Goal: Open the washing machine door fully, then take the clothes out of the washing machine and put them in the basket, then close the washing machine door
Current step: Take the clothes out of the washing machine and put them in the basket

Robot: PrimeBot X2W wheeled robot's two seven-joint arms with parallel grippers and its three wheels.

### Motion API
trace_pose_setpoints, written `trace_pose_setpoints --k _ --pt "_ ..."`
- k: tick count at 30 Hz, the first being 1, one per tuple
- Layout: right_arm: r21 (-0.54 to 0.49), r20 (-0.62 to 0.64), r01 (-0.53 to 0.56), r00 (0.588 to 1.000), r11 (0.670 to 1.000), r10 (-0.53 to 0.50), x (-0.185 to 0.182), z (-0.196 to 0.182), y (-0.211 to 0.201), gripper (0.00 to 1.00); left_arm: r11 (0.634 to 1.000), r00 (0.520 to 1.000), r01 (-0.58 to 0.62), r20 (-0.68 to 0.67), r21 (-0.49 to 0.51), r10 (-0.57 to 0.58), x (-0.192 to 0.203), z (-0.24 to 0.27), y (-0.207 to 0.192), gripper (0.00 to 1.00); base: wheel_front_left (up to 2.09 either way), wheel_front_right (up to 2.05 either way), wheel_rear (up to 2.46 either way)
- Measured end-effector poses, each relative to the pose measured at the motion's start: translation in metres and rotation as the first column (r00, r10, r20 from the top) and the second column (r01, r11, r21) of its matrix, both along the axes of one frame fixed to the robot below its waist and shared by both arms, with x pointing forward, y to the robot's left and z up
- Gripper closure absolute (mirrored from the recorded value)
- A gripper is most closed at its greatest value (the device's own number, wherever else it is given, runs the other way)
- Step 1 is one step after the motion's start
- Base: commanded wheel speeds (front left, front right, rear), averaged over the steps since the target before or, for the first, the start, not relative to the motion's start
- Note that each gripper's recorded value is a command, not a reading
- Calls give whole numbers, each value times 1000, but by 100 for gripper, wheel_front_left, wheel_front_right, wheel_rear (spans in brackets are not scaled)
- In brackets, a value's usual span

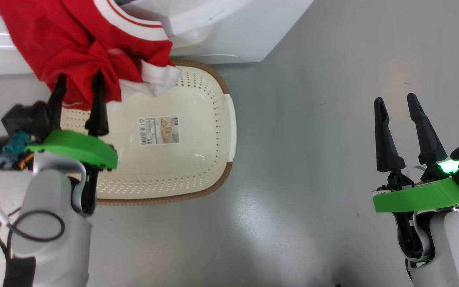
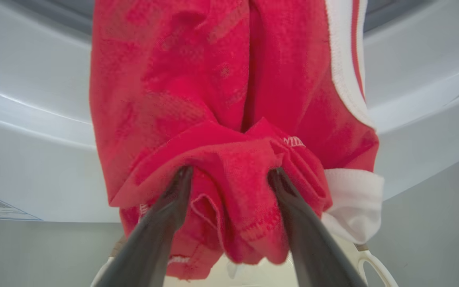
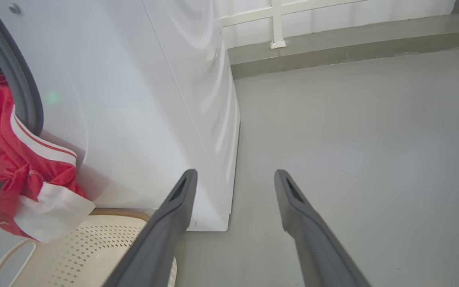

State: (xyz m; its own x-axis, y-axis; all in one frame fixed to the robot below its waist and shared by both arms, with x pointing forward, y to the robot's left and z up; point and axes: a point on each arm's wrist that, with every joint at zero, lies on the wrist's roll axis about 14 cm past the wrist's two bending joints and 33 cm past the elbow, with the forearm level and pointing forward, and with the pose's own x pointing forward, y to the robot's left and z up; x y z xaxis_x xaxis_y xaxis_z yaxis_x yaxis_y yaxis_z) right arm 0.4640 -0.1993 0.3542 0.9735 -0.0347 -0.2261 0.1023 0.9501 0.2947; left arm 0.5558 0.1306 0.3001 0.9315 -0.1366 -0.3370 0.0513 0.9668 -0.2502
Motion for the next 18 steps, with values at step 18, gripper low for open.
trace_pose_setpoints --k 18 --pt "-2 18 -40 999 999 40 -3 11 15 0 996 991 -83 107 38 78 -39 46 38 0 0 0 0"
